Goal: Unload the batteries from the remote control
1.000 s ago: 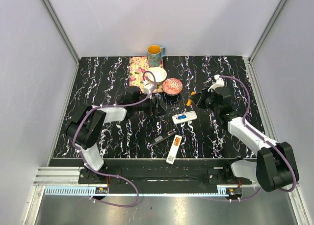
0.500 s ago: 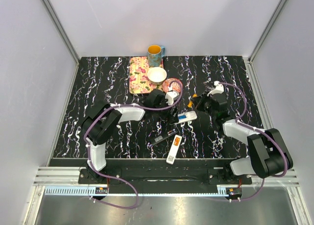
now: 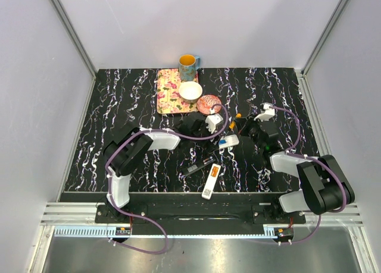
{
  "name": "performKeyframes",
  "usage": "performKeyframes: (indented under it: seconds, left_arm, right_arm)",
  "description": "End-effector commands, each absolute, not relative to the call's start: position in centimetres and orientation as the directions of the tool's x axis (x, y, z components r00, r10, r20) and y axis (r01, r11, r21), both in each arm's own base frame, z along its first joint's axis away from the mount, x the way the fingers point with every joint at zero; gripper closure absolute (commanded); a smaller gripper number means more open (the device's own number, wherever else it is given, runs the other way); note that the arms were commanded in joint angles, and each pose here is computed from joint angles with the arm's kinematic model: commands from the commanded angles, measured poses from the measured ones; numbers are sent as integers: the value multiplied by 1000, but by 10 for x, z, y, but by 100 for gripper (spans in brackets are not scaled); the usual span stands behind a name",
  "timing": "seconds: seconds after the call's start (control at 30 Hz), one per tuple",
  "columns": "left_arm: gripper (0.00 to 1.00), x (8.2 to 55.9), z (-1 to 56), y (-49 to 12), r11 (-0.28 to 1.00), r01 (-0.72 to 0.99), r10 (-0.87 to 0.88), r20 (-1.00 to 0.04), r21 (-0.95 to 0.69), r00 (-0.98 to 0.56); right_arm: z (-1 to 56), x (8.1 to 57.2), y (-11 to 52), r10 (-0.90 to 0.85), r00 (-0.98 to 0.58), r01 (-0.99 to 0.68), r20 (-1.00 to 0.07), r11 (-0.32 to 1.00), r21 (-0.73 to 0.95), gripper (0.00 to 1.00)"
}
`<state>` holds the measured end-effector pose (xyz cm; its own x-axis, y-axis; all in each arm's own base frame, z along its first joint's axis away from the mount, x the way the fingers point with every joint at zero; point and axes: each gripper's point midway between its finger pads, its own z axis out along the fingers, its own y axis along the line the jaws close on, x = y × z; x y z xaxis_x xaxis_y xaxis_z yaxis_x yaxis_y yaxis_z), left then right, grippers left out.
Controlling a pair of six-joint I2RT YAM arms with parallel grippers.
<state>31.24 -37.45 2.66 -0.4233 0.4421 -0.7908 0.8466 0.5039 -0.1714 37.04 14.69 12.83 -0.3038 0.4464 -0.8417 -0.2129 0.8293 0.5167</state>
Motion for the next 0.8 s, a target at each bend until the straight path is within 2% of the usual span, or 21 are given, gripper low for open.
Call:
performKeyframes:
  seconds: [0.0, 0.43, 0.73, 0.77]
  left_arm:
    - [20, 305, 8, -371, 520, 843, 468, -780, -137, -415]
    - [30, 303, -2, -371, 540, 834, 485, -769, -112, -417]
    - [32, 297, -3, -375, 524, 841, 489, -761, -135, -427]
    - [29, 296, -3, -376, 521, 842, 486, -761, -141, -429]
  right_arm:
    - [157, 373, 141, 487, -200, -235, -850, 818, 524, 100]
    - [155, 375, 127, 478, -169, -174, -862, 846, 503, 100]
    - [144, 368, 126, 482, -194, -159, -854, 844, 513, 100]
    - [142, 368, 126, 484, -197, -157, -852, 843, 515, 100]
